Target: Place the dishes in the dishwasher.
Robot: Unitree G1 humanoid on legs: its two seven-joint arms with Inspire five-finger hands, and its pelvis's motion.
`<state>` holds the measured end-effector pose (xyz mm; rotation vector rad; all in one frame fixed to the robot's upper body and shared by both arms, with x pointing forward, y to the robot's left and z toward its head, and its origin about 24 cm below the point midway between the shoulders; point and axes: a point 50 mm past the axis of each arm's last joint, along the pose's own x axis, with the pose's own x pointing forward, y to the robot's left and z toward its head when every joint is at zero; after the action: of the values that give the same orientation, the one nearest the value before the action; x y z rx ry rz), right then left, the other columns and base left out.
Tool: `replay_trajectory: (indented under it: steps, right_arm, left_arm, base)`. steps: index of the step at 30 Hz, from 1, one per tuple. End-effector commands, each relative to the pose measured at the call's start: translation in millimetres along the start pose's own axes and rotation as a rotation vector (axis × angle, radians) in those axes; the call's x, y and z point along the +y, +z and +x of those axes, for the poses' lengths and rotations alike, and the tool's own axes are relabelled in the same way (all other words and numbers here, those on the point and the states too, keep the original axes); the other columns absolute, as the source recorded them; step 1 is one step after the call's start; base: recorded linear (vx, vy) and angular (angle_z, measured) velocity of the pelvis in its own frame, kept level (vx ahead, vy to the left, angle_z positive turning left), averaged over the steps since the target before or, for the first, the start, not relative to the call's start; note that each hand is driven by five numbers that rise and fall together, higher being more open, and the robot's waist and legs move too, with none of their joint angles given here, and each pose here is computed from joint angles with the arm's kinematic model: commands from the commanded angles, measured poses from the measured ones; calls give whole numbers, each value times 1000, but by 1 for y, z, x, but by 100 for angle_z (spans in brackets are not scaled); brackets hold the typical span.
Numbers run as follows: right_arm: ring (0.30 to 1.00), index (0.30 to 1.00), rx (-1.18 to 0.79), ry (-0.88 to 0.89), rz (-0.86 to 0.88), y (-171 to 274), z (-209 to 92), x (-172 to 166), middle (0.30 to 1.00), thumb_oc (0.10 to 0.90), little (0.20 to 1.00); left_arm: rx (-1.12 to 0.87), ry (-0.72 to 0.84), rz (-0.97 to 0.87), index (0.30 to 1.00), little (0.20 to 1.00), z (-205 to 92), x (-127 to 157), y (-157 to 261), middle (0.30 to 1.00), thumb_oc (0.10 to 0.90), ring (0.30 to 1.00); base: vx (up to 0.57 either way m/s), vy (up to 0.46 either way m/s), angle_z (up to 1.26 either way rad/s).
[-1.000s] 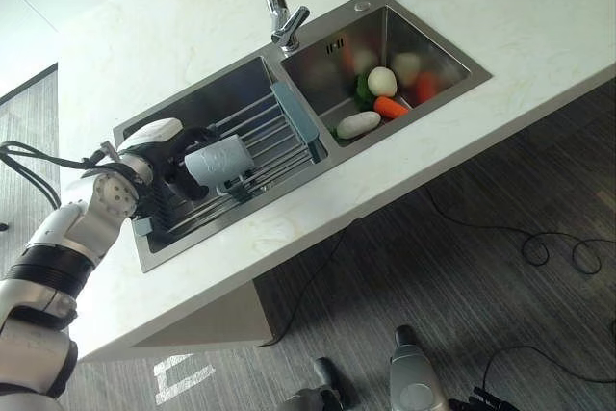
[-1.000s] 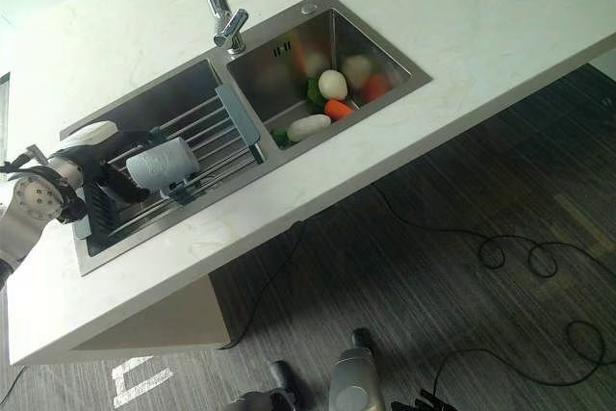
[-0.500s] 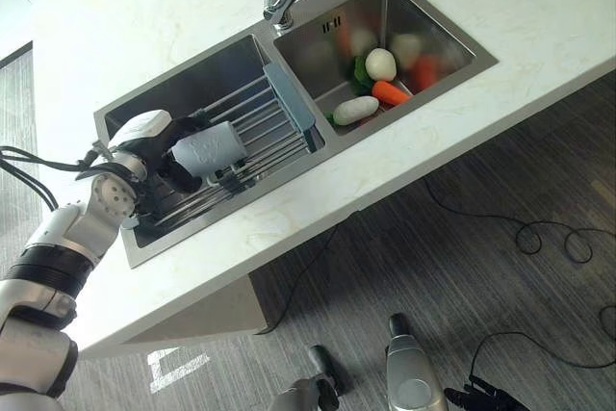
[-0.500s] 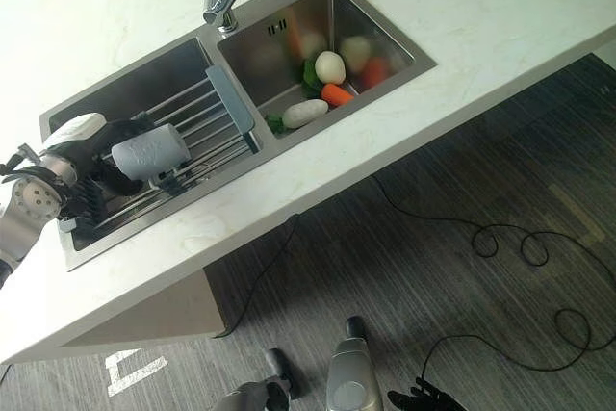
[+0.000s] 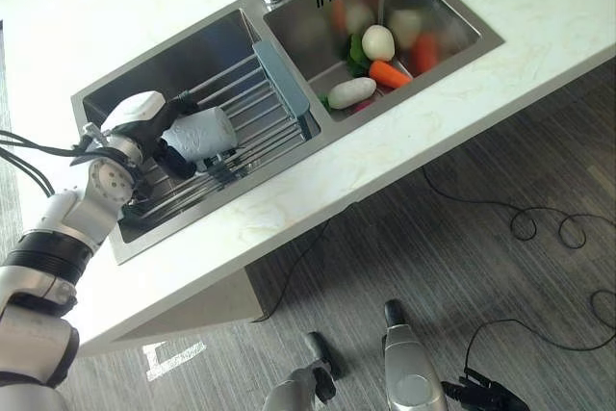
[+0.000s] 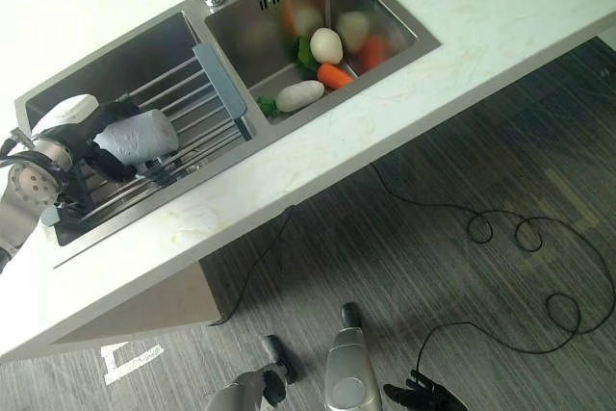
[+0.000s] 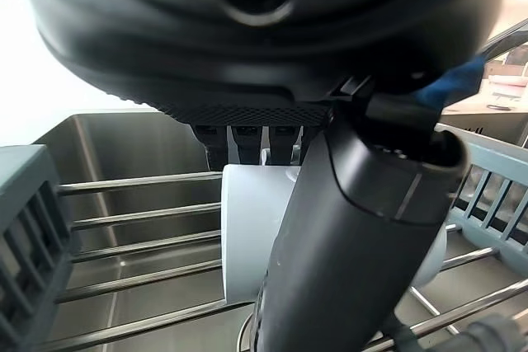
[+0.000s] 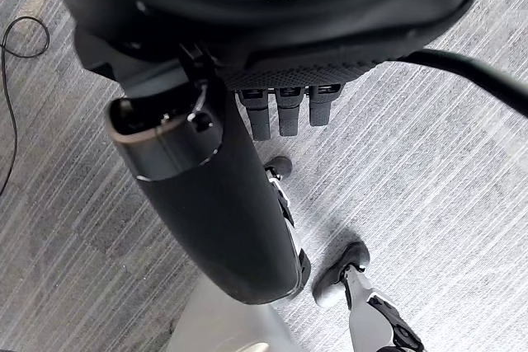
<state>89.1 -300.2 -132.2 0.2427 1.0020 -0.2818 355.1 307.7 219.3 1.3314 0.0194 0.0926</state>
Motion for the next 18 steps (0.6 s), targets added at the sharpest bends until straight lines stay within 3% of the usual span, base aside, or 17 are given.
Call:
replay_trajectory:
  steps: [1,17,18]
  right_arm:
    - [900,900,-24,-4,-23,0,-7,-9,900,800,900]
    - [900,900,-87,21,-42,21,-4,-5,900,800,900]
    - [900,900,-89,22,-42,22,-3,-5,900,800,900]
  left_arm:
    - [23,257,41,900,900,-5,66,-4,900,800,900]
    - [44,185,78,900,900,3,65,-2,900,800,900]
    - [46,167,92,432,432,4,63,-1,432,488,432]
  base:
    - [-34,-18,-1]
    - [-7,0,-3]
    - [0,0,0]
